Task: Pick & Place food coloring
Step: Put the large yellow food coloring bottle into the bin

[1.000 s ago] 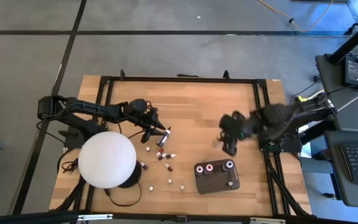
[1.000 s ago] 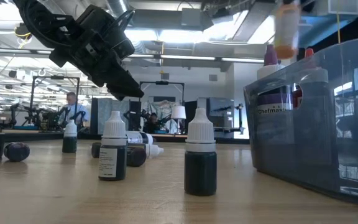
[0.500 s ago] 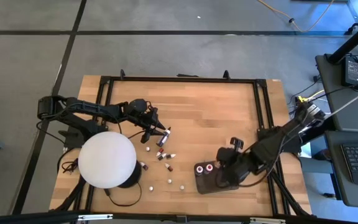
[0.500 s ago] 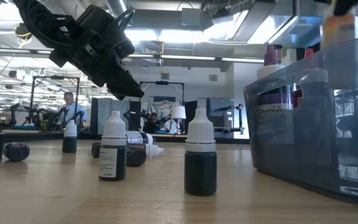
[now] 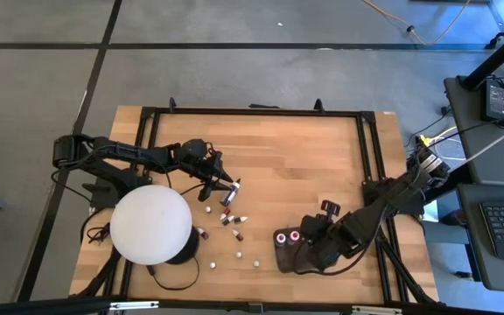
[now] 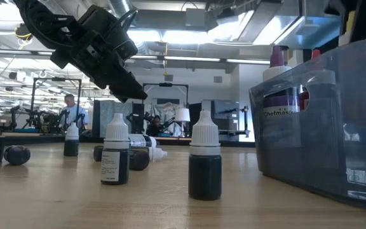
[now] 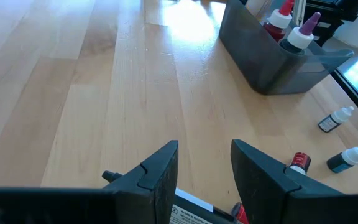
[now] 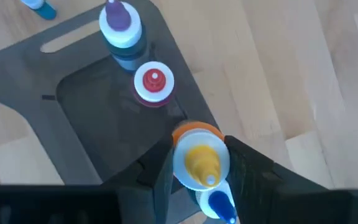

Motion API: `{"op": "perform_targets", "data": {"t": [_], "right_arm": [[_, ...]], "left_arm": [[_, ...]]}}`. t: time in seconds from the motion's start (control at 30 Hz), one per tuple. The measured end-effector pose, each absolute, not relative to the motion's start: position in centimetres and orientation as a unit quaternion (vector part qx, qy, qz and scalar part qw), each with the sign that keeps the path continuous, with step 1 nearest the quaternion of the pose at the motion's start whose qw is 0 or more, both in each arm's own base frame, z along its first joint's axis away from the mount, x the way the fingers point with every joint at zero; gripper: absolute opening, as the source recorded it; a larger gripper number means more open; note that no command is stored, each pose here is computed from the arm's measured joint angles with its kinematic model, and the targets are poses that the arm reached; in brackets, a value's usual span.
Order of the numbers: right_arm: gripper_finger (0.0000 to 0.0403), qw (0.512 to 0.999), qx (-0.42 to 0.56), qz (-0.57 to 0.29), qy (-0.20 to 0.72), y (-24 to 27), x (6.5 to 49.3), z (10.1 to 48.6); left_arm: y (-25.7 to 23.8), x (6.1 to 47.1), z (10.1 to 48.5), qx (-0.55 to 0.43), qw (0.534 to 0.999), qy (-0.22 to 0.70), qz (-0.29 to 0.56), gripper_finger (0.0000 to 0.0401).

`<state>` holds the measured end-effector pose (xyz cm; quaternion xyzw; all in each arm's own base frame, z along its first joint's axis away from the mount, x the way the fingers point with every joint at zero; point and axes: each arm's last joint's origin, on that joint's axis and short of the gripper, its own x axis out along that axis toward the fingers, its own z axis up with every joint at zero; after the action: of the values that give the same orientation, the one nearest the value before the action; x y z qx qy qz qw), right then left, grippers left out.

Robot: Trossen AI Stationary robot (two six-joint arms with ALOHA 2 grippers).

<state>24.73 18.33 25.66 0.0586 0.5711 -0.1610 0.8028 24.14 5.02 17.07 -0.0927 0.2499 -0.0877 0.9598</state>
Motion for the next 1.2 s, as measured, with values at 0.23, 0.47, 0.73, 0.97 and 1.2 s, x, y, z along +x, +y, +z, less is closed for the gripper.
{"op": "perform_targets", "data": {"t": [0.23, 0.47, 0.73, 0.97, 1.2], "right_arm": [[0.0130, 0.788, 0.048, -0.186, 0.585, 18.3, 24.7, 23.6], [0.0157, 0.779, 0.041, -0.203, 0.592, 17.8, 24.1, 22.0], [0.0164, 0.778, 0.039, -0.202, 0.594, 17.7, 24.0, 21.3], [0.0165, 0.775, 0.030, -0.196, 0.600, 17.3, 23.8, 22.0], [0.0165, 0.768, -0.008, -0.182, 0.614, 17.2, 23.7, 25.2]], "left_arm": [[5.0, 24.1, 17.1, -0.093, 0.960, 0.250, -0.088, 0.0144], [5.0, 24.1, 17.1, -0.093, 0.960, 0.250, -0.088, 0.0143], [5.0, 24.1, 17.1, -0.093, 0.960, 0.250, -0.088, 0.0144], [5.0, 24.1, 17.1, -0.093, 0.960, 0.250, -0.088, 0.0143], [5.0, 24.1, 17.1, -0.097, 0.959, 0.250, -0.087, 0.0144]]}}
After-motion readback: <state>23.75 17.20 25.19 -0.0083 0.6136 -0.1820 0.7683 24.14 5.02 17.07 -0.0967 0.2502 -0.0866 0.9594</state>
